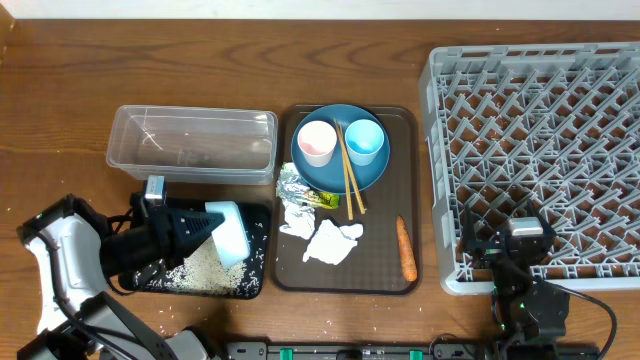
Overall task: Sort waste into correct bins and load items into the dishwasher rack
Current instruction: 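Tilt the bowl with the left gripper to pour rice onto the black tray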
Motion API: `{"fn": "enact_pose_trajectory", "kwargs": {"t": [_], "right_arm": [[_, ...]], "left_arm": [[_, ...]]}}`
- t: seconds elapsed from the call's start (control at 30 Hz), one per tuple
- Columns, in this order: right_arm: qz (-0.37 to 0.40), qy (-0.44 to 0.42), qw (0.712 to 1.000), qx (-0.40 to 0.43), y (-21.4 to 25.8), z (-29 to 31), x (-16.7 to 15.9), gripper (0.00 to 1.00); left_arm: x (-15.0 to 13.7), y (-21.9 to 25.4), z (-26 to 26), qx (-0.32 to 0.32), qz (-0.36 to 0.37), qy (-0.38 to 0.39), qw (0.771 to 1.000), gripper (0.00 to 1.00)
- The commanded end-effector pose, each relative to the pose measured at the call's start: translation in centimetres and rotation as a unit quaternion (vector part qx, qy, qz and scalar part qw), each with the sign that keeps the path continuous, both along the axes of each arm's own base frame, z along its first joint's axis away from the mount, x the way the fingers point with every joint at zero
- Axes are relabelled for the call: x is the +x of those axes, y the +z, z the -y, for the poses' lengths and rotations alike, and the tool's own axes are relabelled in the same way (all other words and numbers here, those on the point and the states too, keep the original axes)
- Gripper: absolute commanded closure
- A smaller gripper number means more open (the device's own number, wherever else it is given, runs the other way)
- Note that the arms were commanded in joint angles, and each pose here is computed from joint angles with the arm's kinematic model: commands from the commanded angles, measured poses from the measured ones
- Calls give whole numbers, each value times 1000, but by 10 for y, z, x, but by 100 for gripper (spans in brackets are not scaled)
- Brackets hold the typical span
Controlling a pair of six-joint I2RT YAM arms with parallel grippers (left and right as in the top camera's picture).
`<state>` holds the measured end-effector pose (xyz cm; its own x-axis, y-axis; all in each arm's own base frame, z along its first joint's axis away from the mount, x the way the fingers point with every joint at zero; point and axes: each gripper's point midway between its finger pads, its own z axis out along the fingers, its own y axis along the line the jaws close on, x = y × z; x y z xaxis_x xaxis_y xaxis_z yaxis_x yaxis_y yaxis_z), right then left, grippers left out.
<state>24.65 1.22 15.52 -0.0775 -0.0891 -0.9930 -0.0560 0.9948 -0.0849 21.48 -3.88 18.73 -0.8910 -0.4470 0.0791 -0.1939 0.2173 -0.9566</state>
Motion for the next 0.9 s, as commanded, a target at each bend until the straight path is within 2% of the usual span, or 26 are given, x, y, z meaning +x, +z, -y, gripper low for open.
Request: {"fn": "enact_pose_trajectory", "kwargs": {"t": [0.0, 0.13, 0.23, 0.3, 0.37, 0.43, 0.53, 0.67, 0.8, 0.87], "right_arm": [[-2, -10, 1000, -4, -1, 4, 0, 1], [-2, -10, 1000, -4, -1, 4, 0, 1], [-2, -10, 1000, -4, -1, 4, 0, 1], [-2, -10, 1000, -3, -1, 4, 0, 1], [-2, -10, 1000, -4, -1, 4, 0, 1], [-2, -10, 1000, -4, -1, 4, 0, 1], [-2, -10, 1000, -4, -1, 4, 0, 1], [-2, -10, 1000, -4, -1, 4, 0, 1], [-2, -10, 1000, -3, -1, 4, 0, 1], [-2, -10, 1000, -4, -1, 4, 0, 1]], "left_arm": [[7, 0, -5, 15, 43, 3, 999, 94], [6, 4, -3, -1, 29, 9, 1000, 94], [12, 5, -6, -2, 45, 18, 999, 94], [9, 12, -2, -38, 4, 31, 999, 94], [8, 20, 0, -50, 15, 34, 998, 94], [13, 18, -4, -33, 51, 35, 998, 93], [11, 18, -3, -41, 30, 36, 998, 93], [23, 10, -13, -9, 75, 41, 996, 93], [21, 6, -13, -40, 5, 54, 998, 94], [21, 12, -11, -39, 32, 52, 997, 94]]}}
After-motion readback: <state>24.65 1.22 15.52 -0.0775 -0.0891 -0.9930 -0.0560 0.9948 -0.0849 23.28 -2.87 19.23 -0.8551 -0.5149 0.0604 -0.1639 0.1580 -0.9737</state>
